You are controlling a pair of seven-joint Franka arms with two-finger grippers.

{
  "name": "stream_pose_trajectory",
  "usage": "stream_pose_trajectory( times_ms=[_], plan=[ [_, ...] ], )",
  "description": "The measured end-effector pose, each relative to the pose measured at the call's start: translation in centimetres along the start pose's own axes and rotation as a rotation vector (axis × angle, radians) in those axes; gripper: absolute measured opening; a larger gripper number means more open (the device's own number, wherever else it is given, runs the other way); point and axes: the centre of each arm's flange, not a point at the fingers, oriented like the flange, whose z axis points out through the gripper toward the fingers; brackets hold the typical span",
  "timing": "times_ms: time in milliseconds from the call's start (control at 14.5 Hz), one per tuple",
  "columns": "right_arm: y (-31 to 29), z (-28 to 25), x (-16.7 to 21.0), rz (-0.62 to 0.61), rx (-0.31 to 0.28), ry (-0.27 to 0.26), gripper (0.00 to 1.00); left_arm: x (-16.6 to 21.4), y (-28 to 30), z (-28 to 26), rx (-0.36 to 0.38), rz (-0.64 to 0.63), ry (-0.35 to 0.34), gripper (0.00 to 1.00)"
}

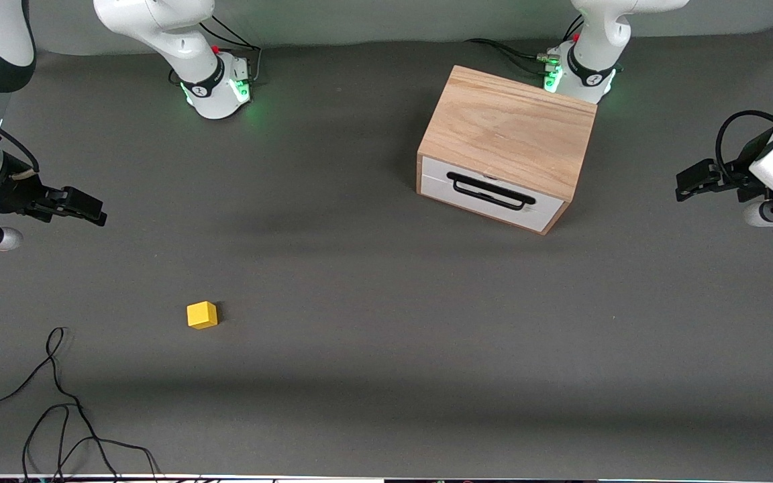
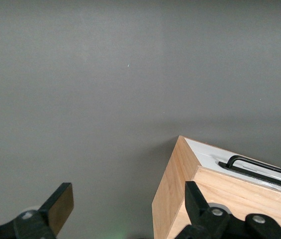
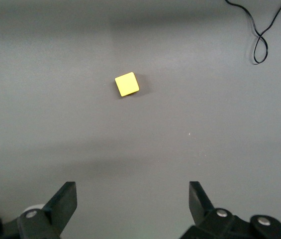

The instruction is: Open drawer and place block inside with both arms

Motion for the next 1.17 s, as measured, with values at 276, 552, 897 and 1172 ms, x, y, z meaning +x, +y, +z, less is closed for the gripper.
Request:
stream_pose_trajectory(
  times_ms=[276,552,897,1172],
  plan=[
    [-0.1,-0.1,0.0,-0.001,0.000,0.002,1.00,0.0,-0.1,0.0,0.000,0.001,-0.001,1.00],
    [-0.2,0.4,0.4,-0.001,-0.003,-0.006,1.00,0.0,0.0,0.0,0.000,0.003,-0.001,1.00],
    [-2.0,5.8,3.3,-0.020,-0.019,-0.044,1.00,-0.2,2.5,0.2,-0.004,-0.119,-0.018,1.00],
    [-4.2,10.7,5.4,-0.050,-0.027,-0.060,1.00,-2.2,14.5,0.6,-0.013,-0.410,-0.037,1.00]
  ],
)
